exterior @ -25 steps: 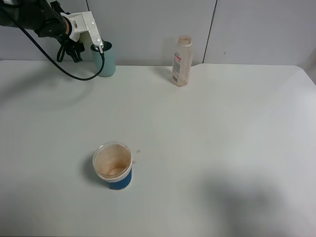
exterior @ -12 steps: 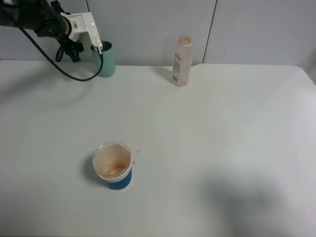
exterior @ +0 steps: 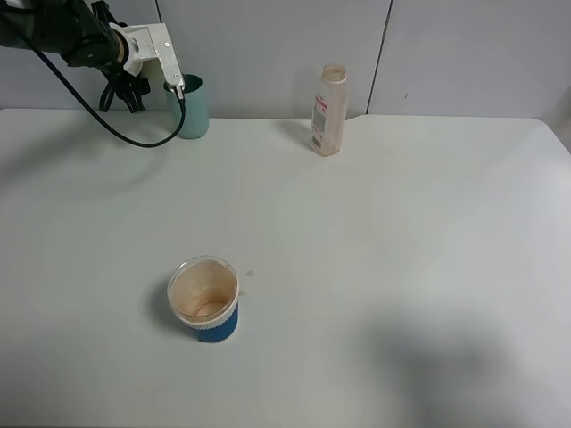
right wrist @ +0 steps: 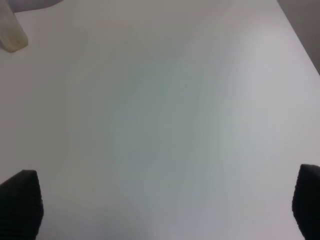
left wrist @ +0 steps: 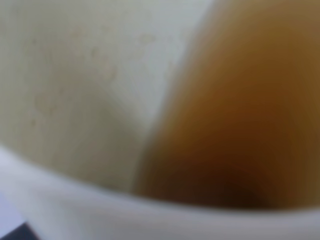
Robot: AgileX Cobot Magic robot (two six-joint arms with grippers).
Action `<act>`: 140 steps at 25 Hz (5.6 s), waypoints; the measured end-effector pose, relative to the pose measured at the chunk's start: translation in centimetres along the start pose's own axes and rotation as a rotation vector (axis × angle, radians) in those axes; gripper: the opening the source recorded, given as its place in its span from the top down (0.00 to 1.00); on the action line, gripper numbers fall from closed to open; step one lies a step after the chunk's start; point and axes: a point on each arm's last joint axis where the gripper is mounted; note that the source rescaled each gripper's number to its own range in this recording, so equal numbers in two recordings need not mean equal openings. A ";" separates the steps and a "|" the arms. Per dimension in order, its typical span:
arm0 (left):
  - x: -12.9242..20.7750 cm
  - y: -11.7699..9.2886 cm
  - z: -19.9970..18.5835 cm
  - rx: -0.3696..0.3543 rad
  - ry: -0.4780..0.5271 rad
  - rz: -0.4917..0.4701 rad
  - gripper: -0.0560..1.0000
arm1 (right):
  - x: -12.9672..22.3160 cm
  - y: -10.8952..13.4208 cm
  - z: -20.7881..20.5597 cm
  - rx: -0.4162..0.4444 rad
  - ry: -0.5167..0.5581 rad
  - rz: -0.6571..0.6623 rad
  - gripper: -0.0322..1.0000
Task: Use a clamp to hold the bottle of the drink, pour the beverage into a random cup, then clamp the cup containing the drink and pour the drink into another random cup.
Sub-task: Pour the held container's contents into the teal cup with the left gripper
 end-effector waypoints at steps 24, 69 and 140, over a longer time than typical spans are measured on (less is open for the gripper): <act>0.2 0.2 0.0 -0.021 0.012 0.106 0.93 | 0.0 0.0 0.0 0.000 0.000 0.000 0.00; 1.0 0.1 0.9 -0.042 0.038 0.298 0.93 | 0.0 0.0 0.0 0.000 0.000 0.000 0.00; 0.5 3.1 -1.8 -0.076 0.005 -0.074 0.93 | 0.0 0.0 0.0 0.000 0.000 0.000 0.00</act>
Point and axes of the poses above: a point on each arm's last joint axis where the gripper is mounted, z pointing out along that axis toward the gripper, y along the wrist's bending axis when the last joint is at zero, x = y × z, and after that the axes turned 8 degrees about z, right-handed
